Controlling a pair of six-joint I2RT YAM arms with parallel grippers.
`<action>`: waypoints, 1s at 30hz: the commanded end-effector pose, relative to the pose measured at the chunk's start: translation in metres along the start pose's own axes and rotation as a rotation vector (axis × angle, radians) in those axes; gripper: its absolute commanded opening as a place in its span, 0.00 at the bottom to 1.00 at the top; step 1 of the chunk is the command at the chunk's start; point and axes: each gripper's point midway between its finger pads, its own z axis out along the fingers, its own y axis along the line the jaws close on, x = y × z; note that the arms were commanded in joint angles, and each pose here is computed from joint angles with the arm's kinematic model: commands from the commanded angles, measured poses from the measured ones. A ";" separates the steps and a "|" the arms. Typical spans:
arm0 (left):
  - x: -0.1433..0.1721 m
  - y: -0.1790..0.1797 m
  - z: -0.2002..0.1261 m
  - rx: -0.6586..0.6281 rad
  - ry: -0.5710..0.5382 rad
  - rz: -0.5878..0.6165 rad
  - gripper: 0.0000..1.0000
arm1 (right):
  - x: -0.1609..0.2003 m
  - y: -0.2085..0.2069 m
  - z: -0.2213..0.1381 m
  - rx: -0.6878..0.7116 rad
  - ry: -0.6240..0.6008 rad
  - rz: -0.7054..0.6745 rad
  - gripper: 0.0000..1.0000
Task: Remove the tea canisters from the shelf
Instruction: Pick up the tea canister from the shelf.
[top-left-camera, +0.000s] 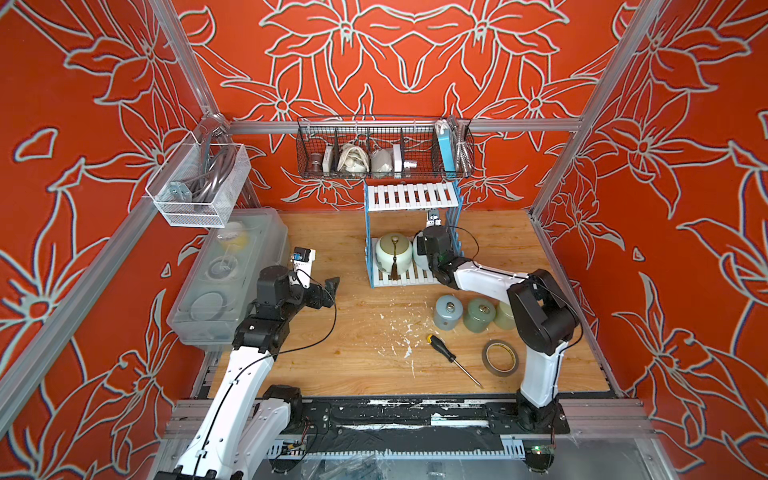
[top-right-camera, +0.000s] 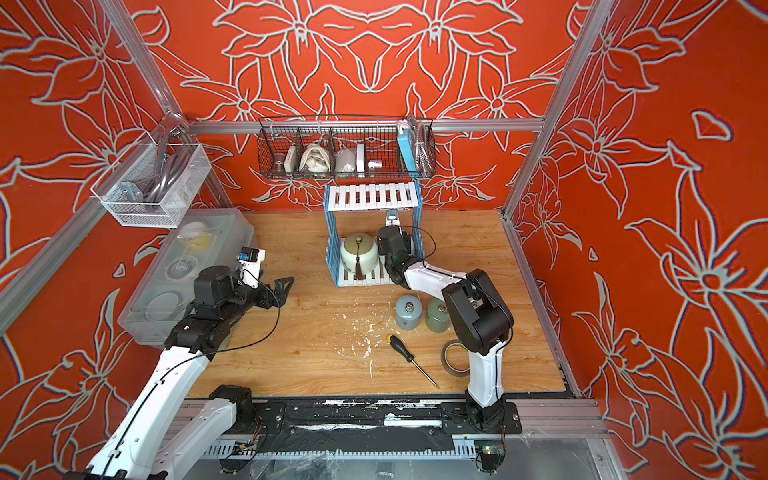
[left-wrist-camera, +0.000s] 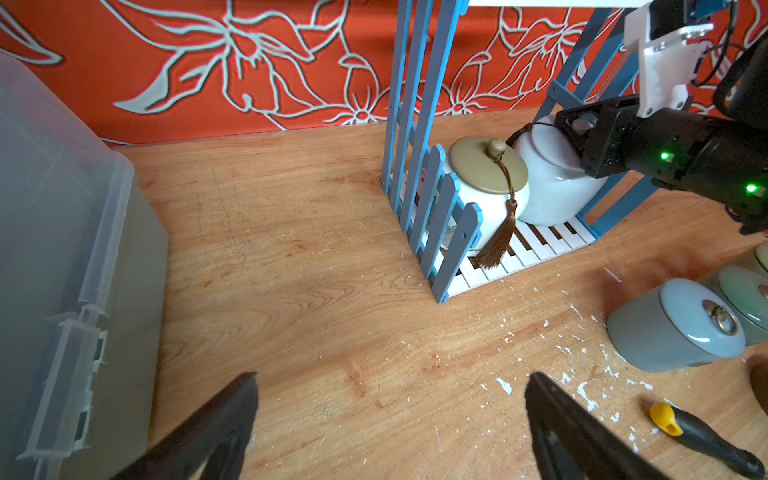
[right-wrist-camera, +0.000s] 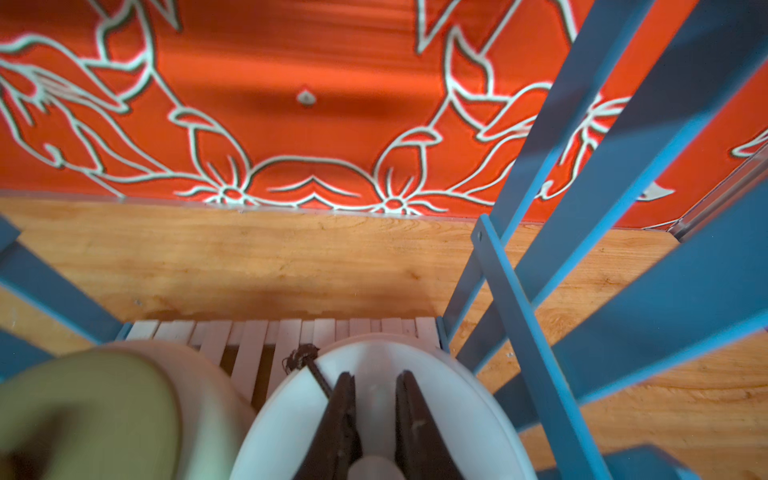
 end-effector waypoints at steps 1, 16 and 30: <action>-0.003 -0.002 -0.001 0.009 -0.028 0.021 0.99 | -0.034 0.005 -0.025 -0.031 -0.068 -0.004 0.00; -0.004 -0.002 -0.002 0.007 -0.033 0.022 0.99 | -0.089 0.013 -0.078 -0.096 -0.180 0.005 0.00; -0.004 -0.002 -0.002 0.005 -0.035 0.024 0.99 | -0.120 0.019 -0.143 -0.206 -0.200 0.055 0.00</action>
